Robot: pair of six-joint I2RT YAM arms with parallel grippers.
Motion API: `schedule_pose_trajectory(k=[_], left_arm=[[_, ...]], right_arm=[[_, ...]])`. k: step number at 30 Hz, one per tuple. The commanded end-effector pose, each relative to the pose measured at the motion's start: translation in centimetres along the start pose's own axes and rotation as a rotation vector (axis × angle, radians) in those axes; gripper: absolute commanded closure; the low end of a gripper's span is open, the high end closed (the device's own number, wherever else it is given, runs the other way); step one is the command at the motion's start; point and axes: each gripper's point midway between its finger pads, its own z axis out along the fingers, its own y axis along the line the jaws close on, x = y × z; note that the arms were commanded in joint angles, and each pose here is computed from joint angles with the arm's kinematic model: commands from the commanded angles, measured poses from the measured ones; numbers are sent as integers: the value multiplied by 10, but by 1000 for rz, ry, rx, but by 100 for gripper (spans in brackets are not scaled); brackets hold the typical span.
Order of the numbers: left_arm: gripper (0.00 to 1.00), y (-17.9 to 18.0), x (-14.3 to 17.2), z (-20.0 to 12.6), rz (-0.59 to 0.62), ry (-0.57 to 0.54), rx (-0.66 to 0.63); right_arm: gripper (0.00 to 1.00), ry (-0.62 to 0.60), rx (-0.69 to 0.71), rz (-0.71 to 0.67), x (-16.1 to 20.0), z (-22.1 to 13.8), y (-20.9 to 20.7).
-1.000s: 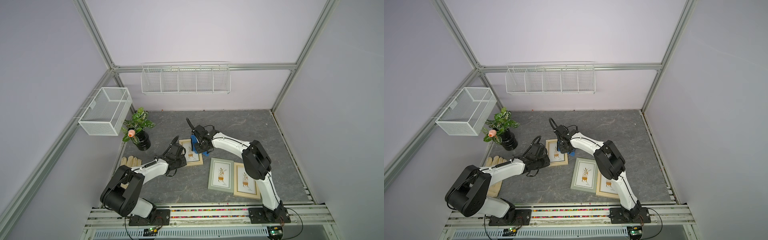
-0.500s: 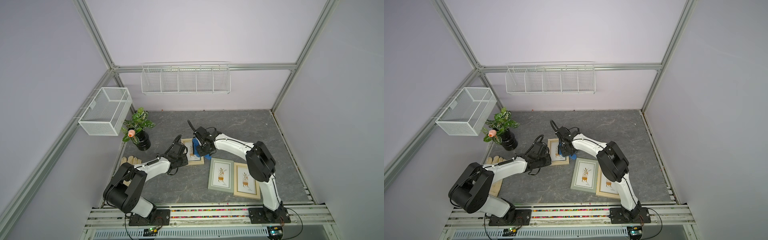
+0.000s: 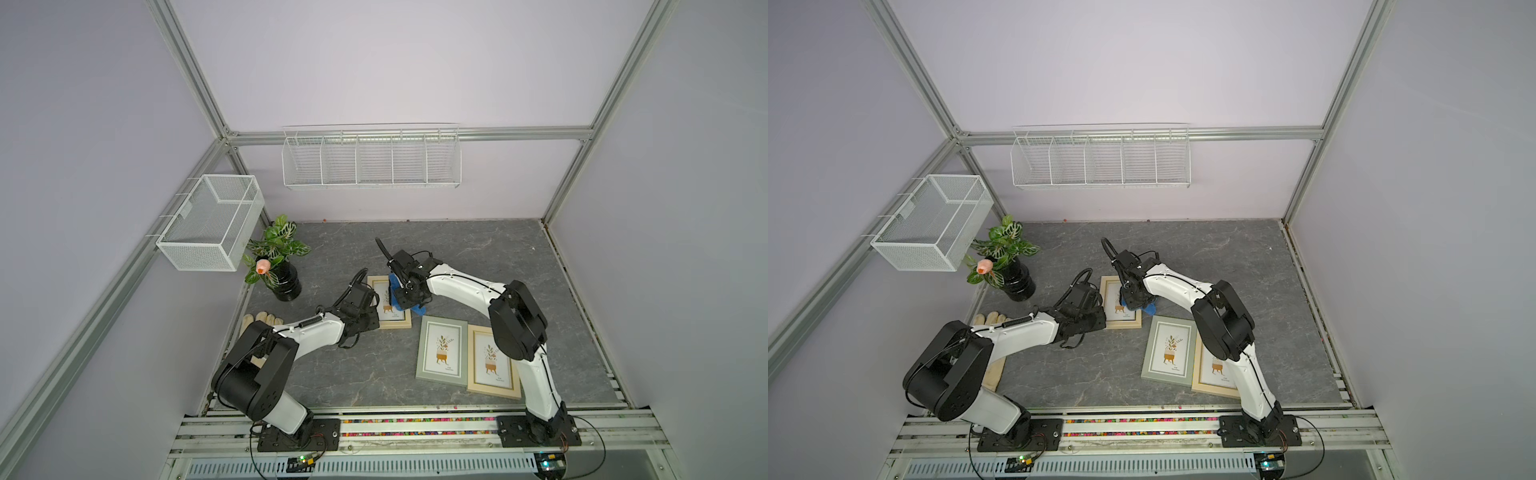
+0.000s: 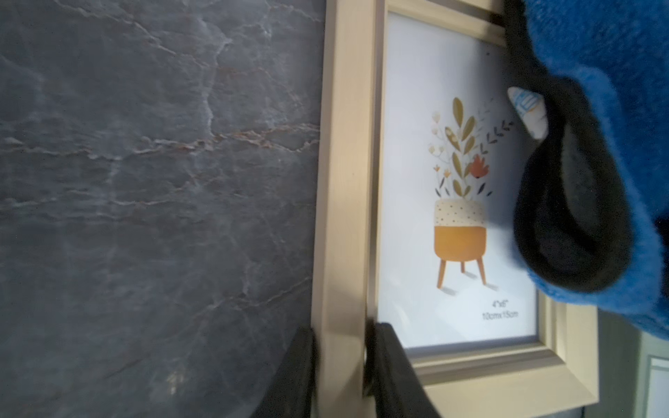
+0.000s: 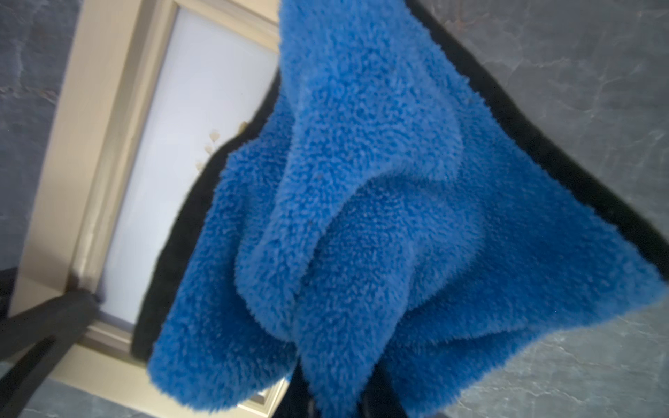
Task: Wipe the picture frame with a cloth
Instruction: Wipe the dirt from the picture frame.
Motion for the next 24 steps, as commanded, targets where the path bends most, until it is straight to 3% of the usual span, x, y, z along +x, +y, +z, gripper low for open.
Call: schedule_pose_trajectory(k=[1,8,17,24], left_arm=[[73,22,48,12,58,165,-81],[73,20,48,11,55,160,-71],[72,28,49,8,51,144,-101],[73,26,49,12,48,149,-95]], right_arm=[[93,-10,3,-9,-19,7,2],[93,23,-34,14,-37,31,20],[93,36,125,68,-26,30,-37],[93,0,-23,20,-51,32,25]])
